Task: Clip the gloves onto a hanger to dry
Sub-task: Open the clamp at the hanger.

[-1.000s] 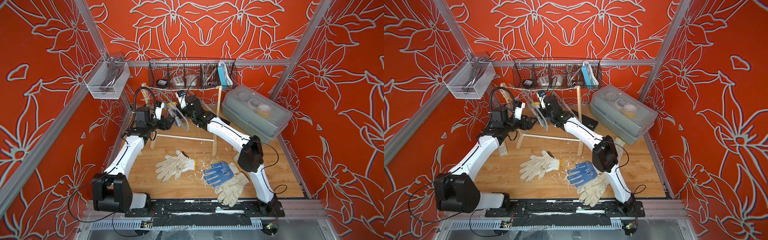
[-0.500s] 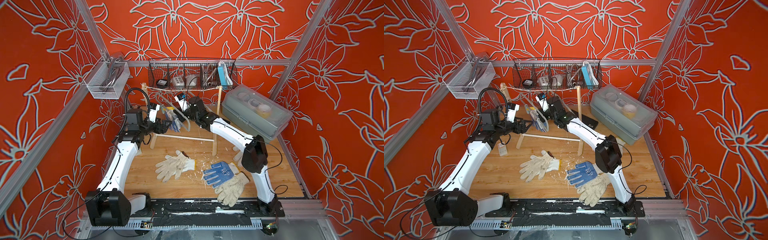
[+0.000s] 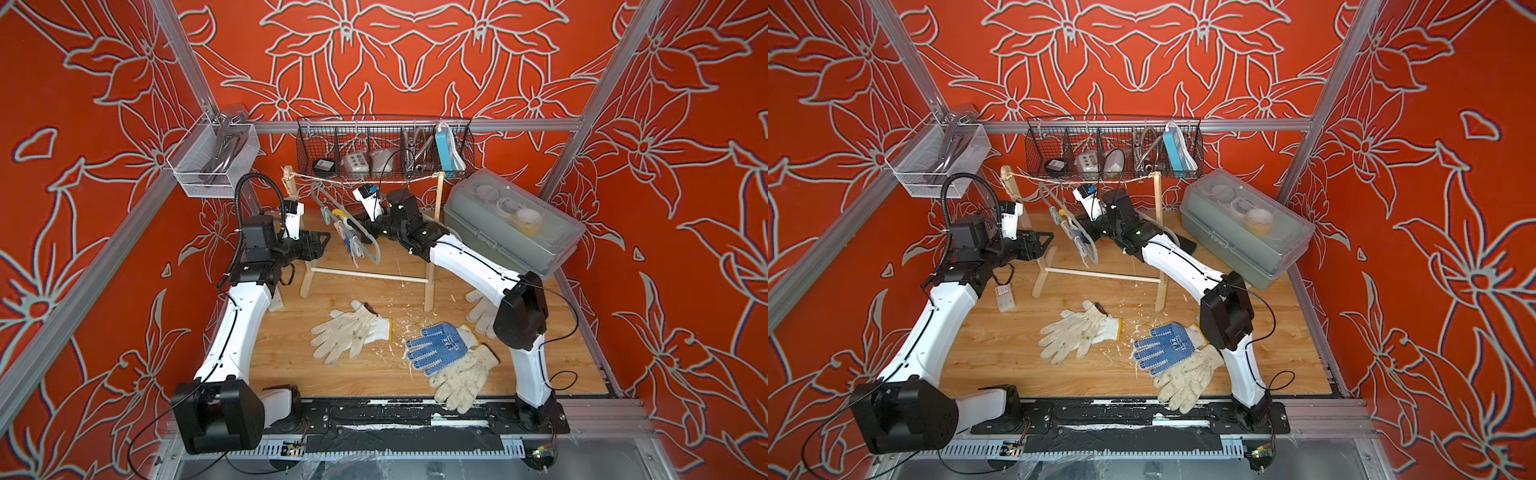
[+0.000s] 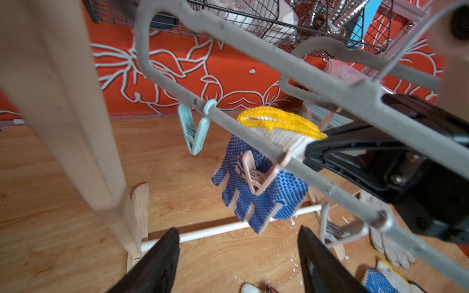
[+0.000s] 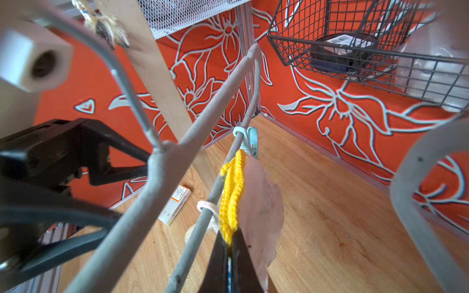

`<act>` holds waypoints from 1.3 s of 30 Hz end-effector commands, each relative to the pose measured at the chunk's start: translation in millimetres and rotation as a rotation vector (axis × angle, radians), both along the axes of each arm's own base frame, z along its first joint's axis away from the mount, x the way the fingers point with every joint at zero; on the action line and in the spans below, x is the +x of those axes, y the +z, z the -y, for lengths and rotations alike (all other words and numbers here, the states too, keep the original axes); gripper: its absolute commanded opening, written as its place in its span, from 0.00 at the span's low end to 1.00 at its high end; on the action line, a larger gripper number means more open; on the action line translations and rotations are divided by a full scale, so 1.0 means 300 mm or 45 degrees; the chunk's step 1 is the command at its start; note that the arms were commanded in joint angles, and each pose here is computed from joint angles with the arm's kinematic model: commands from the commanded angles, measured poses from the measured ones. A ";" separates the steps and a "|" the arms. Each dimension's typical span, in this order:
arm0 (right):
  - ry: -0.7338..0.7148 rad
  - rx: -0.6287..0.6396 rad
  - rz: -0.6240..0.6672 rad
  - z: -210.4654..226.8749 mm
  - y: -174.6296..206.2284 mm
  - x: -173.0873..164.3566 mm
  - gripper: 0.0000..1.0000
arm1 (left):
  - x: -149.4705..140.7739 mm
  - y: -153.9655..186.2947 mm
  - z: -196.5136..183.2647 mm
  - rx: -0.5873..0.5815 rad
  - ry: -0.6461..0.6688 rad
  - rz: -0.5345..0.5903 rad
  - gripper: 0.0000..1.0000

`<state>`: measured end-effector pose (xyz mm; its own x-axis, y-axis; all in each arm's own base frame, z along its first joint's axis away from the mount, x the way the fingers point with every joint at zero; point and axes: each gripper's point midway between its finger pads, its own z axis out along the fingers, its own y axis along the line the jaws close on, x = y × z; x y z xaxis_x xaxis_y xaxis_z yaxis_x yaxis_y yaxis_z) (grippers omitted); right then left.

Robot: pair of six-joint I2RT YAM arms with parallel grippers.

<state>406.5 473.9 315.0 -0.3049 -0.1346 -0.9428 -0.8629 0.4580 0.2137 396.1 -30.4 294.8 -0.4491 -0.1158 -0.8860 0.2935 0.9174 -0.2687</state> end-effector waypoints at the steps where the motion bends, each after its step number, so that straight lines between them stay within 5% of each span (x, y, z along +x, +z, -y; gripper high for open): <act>1: 0.059 0.059 0.026 0.011 0.082 -0.044 0.00 | 0.061 0.045 -0.043 0.007 0.081 0.070 0.72; 18: 0.175 0.065 0.018 0.012 0.087 -0.104 0.00 | 0.197 -0.007 -0.029 -0.182 0.073 -0.008 0.71; 39: 0.111 0.016 0.021 0.045 0.071 -0.057 0.00 | 0.157 -0.063 0.040 -0.491 0.080 -0.056 0.66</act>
